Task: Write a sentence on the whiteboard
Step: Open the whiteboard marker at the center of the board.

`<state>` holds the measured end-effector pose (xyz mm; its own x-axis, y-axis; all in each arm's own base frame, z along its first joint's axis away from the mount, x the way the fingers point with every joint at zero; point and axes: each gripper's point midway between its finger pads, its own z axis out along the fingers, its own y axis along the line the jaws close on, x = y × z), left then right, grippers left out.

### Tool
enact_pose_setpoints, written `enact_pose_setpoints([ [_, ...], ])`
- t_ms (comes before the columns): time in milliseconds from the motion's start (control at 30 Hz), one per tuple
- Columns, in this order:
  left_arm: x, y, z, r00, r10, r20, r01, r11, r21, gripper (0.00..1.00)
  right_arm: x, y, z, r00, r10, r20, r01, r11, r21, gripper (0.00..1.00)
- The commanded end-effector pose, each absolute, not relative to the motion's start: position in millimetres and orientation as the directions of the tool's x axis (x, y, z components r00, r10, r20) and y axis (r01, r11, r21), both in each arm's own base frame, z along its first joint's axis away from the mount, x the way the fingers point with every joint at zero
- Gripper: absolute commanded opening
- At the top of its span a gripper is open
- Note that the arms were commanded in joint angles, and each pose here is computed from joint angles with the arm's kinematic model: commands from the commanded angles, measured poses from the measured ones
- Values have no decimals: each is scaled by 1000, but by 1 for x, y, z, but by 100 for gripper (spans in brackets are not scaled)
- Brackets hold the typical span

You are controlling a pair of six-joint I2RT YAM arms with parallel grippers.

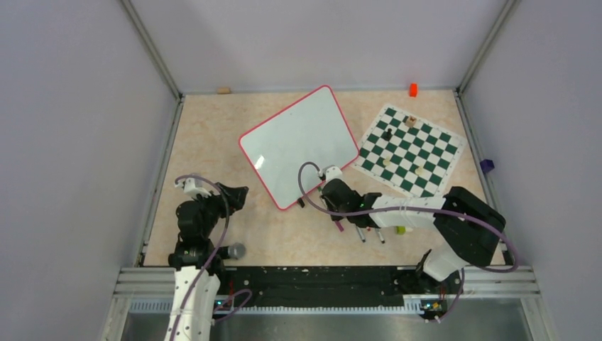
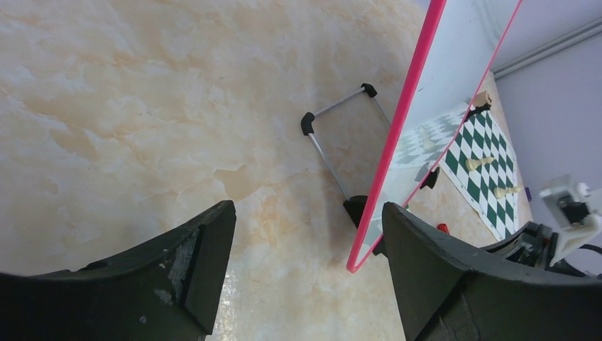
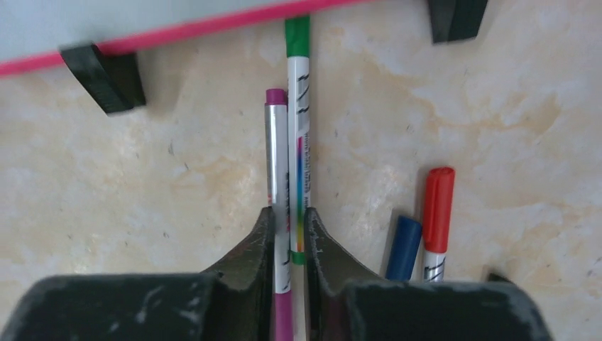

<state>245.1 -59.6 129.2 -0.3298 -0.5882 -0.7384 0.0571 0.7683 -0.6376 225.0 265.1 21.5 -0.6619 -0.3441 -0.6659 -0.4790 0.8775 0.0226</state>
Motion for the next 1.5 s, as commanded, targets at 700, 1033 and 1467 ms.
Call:
enact_pose_setpoints([
  [700, 228, -98, 233, -341, -603, -721, 251, 681, -688, 83, 236, 260, 71, -592, -390, -705, -530, 847, -24, 42],
  [1033, 226, -97, 229, -348, -602, -719, 238, 685, -689, 81, 264, 270, 57, -615, -399, -680, -515, 856, -37, 46],
  [1467, 224, -98, 236, -346, -598, -723, 250, 684, -685, 81, 270, 270, 26, -655, -448, -609, -531, 846, -51, 40],
])
